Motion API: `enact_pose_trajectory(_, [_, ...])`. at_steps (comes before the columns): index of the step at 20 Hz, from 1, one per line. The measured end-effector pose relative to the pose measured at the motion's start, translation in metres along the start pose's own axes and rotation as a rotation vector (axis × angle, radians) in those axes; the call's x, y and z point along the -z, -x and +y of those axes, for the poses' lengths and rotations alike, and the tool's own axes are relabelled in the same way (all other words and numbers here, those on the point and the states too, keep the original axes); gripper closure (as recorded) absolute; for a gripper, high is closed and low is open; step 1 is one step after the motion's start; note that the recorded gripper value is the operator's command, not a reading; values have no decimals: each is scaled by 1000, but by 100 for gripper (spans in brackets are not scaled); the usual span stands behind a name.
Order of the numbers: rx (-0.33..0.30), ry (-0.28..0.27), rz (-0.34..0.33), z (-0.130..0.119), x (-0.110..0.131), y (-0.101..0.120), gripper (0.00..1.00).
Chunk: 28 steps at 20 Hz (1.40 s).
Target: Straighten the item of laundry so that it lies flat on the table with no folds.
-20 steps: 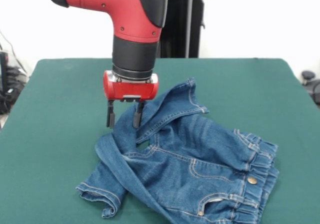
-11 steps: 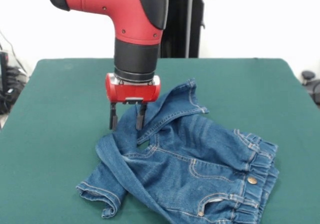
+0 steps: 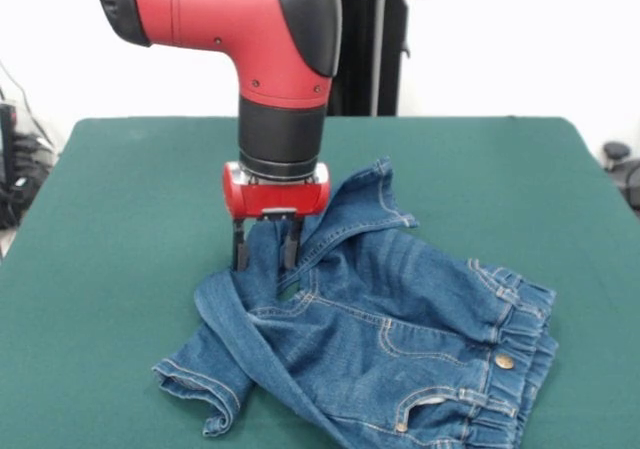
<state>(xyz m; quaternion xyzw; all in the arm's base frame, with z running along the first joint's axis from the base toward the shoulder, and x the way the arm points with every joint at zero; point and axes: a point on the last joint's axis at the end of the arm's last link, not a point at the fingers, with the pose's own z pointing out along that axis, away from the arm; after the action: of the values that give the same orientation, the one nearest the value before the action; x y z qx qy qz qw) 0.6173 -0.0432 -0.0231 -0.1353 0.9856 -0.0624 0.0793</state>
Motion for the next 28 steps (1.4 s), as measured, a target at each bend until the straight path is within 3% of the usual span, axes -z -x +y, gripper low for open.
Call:
enact_pose_trajectory(5, [2,0,-2,1,0,1,0])
enact_pose_trajectory(6, [6,-2,-5,2,0,4,100])
enact_pose_trajectory(28, [76,-71,70,11,12,14,100])
